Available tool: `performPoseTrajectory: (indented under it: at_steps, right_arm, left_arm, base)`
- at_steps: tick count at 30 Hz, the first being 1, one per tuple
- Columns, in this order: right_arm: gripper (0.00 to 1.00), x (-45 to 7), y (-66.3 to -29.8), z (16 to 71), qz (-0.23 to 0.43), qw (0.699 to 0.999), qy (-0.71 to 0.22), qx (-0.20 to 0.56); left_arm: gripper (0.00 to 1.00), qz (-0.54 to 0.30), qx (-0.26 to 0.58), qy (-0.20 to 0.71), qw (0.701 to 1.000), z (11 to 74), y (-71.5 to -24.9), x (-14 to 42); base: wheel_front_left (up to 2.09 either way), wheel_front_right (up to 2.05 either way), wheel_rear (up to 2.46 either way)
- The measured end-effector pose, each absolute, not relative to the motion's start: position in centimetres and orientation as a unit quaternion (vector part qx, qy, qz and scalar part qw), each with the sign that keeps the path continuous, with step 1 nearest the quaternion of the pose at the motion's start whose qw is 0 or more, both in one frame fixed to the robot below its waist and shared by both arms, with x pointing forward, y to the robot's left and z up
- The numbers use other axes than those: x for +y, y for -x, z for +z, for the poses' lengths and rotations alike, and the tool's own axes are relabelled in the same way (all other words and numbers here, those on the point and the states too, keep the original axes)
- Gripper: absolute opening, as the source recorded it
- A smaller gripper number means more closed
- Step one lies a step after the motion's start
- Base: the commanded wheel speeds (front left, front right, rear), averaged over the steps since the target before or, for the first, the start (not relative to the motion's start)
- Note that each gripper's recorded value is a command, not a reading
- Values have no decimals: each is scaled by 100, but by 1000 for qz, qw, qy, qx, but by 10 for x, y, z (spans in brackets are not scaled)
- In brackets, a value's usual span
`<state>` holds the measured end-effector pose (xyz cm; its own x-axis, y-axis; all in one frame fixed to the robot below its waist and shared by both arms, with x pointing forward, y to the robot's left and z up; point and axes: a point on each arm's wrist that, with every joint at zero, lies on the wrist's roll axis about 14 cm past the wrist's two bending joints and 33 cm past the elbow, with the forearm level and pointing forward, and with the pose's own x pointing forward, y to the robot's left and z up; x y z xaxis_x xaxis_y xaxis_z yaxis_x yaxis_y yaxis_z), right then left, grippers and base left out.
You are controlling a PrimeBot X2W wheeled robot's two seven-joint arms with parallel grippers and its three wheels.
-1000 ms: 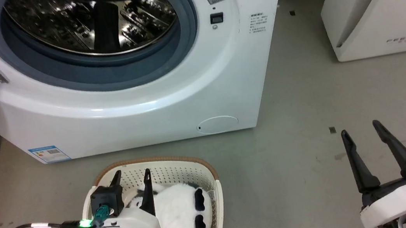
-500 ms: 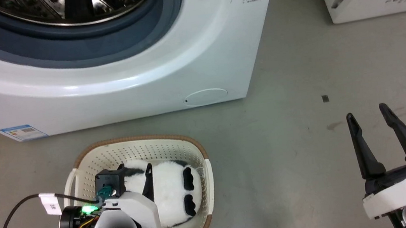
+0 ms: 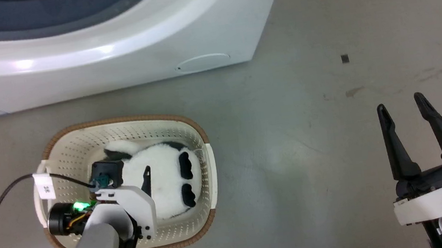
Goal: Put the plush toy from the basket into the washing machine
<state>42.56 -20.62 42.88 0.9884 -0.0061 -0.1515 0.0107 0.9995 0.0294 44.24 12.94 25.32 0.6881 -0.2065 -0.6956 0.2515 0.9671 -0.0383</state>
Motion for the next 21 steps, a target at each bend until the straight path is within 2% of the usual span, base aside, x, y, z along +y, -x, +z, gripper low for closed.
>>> performPoseTrajectory:
  at_steps: [10,21]
  right_arm:
    - [100,-211,-431,396,-13,994,-22,108]
    - [100,-220,-433,363,-27,990,-24,139]
  left_arm:
    - [100,-150,429,-50,889,202,-449,127]
    - [100,-180,515,-79,834,142,-440,126]
  base:
    - [0,0,0]
    - [0,0,0]
